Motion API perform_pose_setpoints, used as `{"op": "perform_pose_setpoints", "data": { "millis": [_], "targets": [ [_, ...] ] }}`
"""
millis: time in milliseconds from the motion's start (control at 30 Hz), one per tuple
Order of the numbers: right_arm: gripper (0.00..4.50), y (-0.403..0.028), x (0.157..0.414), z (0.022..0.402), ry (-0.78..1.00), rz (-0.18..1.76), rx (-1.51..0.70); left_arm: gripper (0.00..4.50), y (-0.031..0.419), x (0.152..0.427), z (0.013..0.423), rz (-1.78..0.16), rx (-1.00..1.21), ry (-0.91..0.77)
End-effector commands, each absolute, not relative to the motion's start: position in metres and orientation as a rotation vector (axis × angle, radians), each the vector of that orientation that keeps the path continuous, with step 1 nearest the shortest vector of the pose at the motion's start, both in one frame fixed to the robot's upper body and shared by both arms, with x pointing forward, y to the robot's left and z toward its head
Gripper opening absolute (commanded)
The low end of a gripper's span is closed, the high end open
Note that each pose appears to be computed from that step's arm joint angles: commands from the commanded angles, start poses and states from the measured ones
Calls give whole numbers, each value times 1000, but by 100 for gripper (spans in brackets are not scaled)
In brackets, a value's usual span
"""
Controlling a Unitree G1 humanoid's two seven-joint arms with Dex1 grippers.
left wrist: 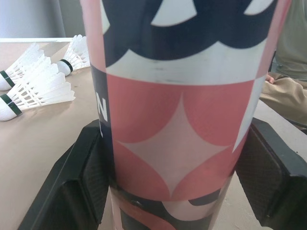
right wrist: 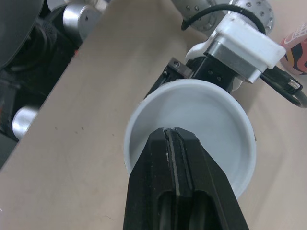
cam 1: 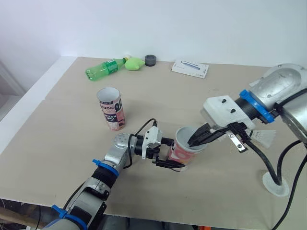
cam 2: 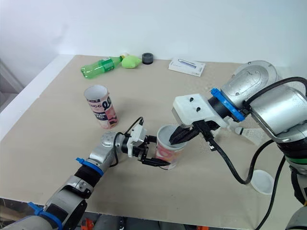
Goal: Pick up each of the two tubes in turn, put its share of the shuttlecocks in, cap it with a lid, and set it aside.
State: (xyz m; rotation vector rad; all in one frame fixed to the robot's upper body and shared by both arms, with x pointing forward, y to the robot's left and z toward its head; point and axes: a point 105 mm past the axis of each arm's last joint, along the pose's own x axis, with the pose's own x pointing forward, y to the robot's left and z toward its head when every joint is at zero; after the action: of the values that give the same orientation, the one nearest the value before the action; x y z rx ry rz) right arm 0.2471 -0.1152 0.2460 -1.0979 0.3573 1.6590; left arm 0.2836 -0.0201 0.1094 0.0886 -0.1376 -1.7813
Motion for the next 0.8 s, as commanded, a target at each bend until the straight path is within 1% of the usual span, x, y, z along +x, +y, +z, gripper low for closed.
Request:
{"op": "perform_pose_setpoints", "data": {
  "millis": [33, 367, 433, 500, 567, 667, 800],
  "targets": [
    [5, -119, 247, 231, 427, 1694, -1124, 326, -14, 281, 87, -1779, 105, -23],
    [5, -122, 246, 218, 465, 1707, -1134, 326, -17, 281, 88, -1781, 105, -30],
    [5, -121, 246, 221, 457, 1705, -1111, 326, -18, 281, 88, -1781, 103, -32],
    [5, -118, 246, 232, 421, 1703, -1054, 326, -18, 281, 88, -1781, 103, -34],
    [5, -114, 245, 254, 345, 1704, -942, 326, -18, 281, 88, -1781, 104, -38],
    [5, -112, 245, 275, 264, 1679, -837, 326, -17, 281, 89, -1781, 103, -49],
    [5, -123, 238, 298, 203, 1622, -701, 326, -16, 283, 92, -1776, 100, -72]
  ]
}}
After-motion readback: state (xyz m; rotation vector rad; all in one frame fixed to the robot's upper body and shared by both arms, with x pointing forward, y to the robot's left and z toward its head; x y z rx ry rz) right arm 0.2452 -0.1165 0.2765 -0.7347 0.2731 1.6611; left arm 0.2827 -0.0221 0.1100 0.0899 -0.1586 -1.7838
